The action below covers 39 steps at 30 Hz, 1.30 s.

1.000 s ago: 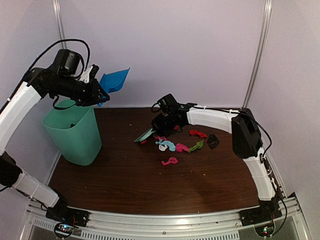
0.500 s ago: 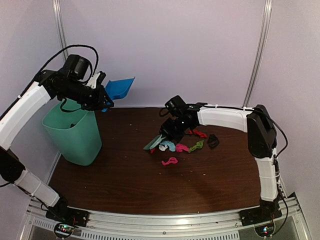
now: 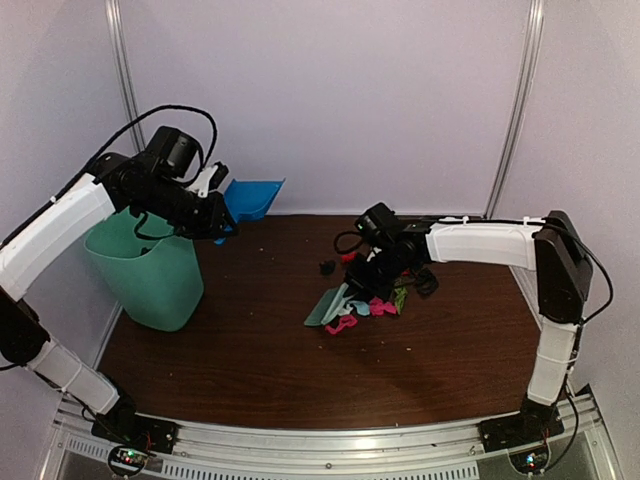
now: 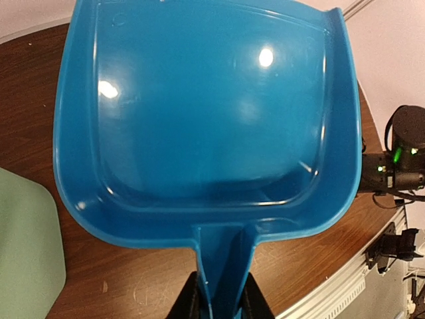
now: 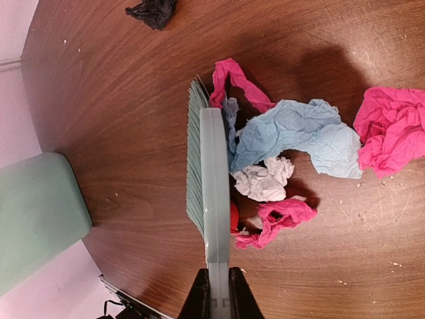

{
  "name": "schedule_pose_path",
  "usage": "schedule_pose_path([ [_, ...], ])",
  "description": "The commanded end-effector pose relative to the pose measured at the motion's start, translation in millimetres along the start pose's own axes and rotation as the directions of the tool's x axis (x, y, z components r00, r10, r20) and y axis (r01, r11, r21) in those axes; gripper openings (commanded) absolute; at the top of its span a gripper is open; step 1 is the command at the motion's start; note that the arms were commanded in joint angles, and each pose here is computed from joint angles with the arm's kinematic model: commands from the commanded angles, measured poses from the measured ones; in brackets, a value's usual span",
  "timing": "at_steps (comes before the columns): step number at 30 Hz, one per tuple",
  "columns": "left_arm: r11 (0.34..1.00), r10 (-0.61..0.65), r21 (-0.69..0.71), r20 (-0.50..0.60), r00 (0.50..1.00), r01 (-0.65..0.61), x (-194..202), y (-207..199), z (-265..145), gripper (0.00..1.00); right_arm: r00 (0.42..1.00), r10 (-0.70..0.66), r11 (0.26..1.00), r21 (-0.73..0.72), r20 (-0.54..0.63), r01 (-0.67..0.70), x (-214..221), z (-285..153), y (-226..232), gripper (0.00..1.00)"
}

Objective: Sweep away the paper scraps from the table
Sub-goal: Sweep the paper scraps at the center of the board.

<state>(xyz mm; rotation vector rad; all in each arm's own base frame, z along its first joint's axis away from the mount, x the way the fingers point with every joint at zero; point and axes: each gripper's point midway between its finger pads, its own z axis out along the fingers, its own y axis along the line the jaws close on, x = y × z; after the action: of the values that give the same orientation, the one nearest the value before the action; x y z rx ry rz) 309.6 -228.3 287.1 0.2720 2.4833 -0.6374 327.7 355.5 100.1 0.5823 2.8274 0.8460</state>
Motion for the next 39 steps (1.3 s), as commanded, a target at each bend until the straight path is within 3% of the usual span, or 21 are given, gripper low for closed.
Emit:
schedule_pose_path([
  [1, 0.999, 0.046, -0.008, 0.013, 0.999, -0.046, 5.7, -5.1, 14.0, 0.0, 0.994, -0.076, 0.989, 0.124, -0.083, 0.086, 24.1, -2.8, -42.8, 0.0],
  [7, 0.999, 0.049, -0.017, -0.017, 0.999, -0.049, 24.4, -6.2, 25.3, 0.0, 0.977, -0.181, 0.978, 0.089, -0.11, 0.191, 34.9, -28.2, -40.2, 0.0],
  [11, 0.999, 0.043, -0.012, -0.008, 0.999, -0.043, 29.4, -6.0, 23.1, 0.0, 0.965, -0.253, 0.967, -0.001, -0.069, 0.254, 30.8, -51.8, -12.3, 0.0],
  [17, 0.999, 0.039, -0.01, 0.012, 0.999, -0.039, 29.2, -5.8, 16.2, 0.0, 0.97, -0.241, 0.961, -0.136, 0.018, 0.242, 7.6, -68.7, 34.7, 0.0],
  [26, 0.999, 0.039, -0.019, 0.017, 0.999, -0.039, 35.2, -2.0, 7.8, 0.0, 0.994, -0.031, 0.948, -0.313, 0.105, 0.062, -55.0, -68.4, 90.9, 0.0],
  [39, 0.998, 0.052, -0.034, -0.016, 0.999, -0.053, 47.4, 5.3, 15.4, 0.0, 0.959, 0.253, 0.914, -0.355, 0.127, -0.195, -132.1, -10.5, 105.3, 0.0],
])
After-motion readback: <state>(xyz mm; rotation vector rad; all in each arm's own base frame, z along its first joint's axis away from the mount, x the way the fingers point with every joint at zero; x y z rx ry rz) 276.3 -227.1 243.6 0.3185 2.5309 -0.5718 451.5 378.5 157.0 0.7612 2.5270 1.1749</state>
